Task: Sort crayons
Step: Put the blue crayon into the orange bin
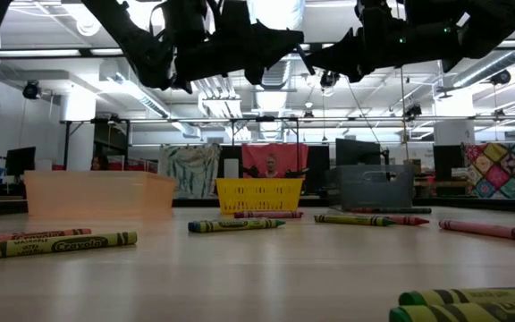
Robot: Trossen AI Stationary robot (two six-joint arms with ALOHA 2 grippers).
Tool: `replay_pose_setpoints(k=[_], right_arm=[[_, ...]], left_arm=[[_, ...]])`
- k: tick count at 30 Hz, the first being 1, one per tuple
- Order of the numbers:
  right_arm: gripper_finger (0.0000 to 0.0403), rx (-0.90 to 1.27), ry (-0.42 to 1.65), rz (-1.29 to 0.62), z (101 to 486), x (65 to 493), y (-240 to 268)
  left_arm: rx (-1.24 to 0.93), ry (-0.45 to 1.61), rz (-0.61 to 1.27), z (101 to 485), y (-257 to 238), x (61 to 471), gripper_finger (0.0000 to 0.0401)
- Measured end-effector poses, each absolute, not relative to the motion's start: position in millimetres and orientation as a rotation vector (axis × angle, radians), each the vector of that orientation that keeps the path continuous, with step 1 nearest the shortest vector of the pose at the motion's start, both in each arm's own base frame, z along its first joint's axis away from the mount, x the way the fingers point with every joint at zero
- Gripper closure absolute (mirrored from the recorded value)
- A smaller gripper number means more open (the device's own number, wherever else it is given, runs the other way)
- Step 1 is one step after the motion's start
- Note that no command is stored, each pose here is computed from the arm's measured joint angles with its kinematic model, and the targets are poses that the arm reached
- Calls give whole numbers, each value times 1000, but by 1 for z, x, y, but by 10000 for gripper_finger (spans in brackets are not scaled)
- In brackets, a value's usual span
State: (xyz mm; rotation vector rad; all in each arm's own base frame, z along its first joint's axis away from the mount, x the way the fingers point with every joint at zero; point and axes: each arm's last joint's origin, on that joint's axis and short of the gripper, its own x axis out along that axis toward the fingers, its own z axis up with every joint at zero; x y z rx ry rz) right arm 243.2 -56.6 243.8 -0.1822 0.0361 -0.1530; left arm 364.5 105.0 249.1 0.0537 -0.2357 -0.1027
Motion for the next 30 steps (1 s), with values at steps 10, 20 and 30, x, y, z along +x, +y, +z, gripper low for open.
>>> replay_pose_setpoints(k=[10, 20, 30], right_arm=[[366, -143, 31, -159, 244, 243, -57], [292, -125, 38, -276, 244, 242, -60], [269, -112, 54, -325, 243, 242, -62]], left_arm=[[45, -220, -103, 251, 105, 363, 397], [77, -38, -43, 270, 101, 345, 400], [302, 444, 393, 292, 99, 285, 399]])
